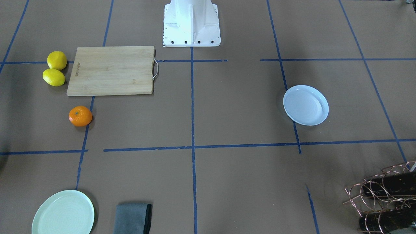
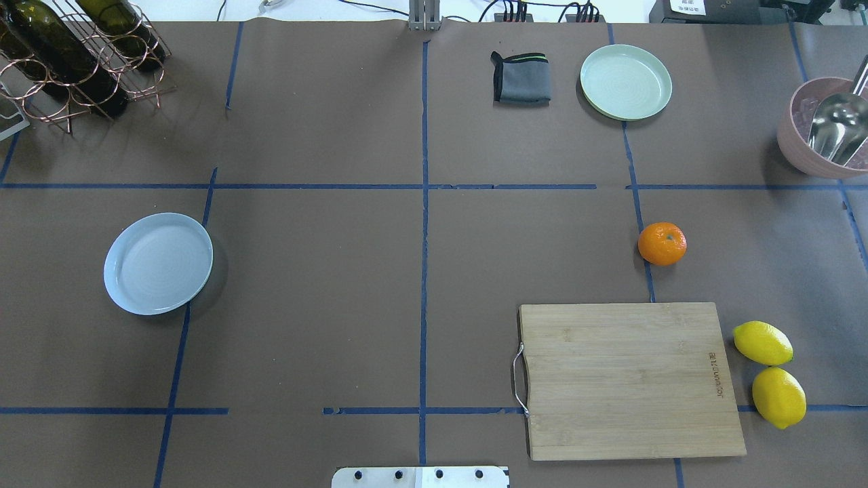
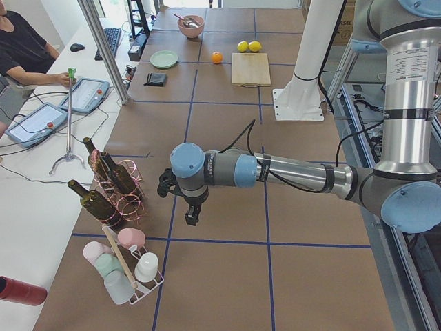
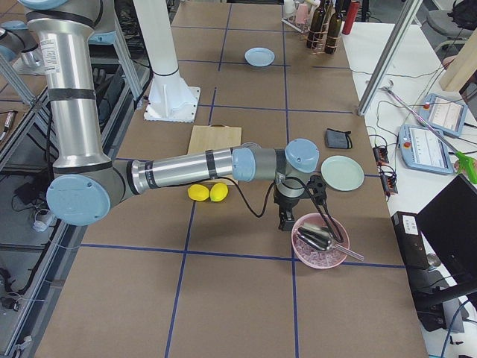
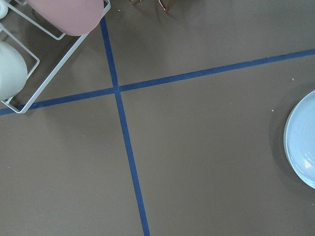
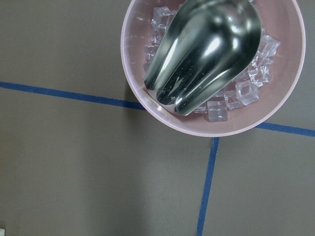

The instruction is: Pick orange to plate

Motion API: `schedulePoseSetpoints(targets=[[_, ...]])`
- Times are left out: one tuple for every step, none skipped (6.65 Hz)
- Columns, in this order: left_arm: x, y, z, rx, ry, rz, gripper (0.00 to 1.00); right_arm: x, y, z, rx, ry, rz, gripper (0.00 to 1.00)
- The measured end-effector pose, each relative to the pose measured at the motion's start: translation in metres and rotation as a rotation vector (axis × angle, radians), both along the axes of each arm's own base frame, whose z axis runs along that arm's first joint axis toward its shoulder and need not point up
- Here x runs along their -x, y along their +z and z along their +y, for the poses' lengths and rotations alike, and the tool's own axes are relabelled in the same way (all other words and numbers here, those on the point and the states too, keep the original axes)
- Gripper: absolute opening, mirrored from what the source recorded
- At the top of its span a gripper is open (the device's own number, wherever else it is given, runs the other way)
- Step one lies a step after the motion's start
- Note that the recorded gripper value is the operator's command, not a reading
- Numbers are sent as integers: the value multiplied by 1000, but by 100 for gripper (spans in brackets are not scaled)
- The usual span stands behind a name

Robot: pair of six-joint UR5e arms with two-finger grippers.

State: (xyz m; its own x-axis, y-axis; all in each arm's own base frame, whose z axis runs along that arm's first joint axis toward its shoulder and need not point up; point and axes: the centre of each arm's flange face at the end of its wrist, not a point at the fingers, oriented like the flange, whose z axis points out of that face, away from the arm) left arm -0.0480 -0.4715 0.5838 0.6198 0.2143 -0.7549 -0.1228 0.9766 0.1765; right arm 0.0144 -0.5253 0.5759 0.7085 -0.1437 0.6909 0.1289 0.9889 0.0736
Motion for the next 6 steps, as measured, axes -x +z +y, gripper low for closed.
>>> schedulePoseSetpoints(targets=[[0,-3,-1,-7,0,0,100,0,7,2,-12,-12,-2,100],[1,-9,-2,-20,-2,0,100,1,16,2,-32,-31,-10,100],[1,-12,-1,-32,-1,-4,100,1,18,2,-45,-40,-16,100],[0,-13,0,-46,2,-10,100,1,18,2,-50,-42,-18,100],[-1,-12,-1,-77,4,-12,100,1,19,2,-47,-40,-19,100],[-2,-6,-2,-115,4,-12,100,2,21,2,-42,-39,-19,100]])
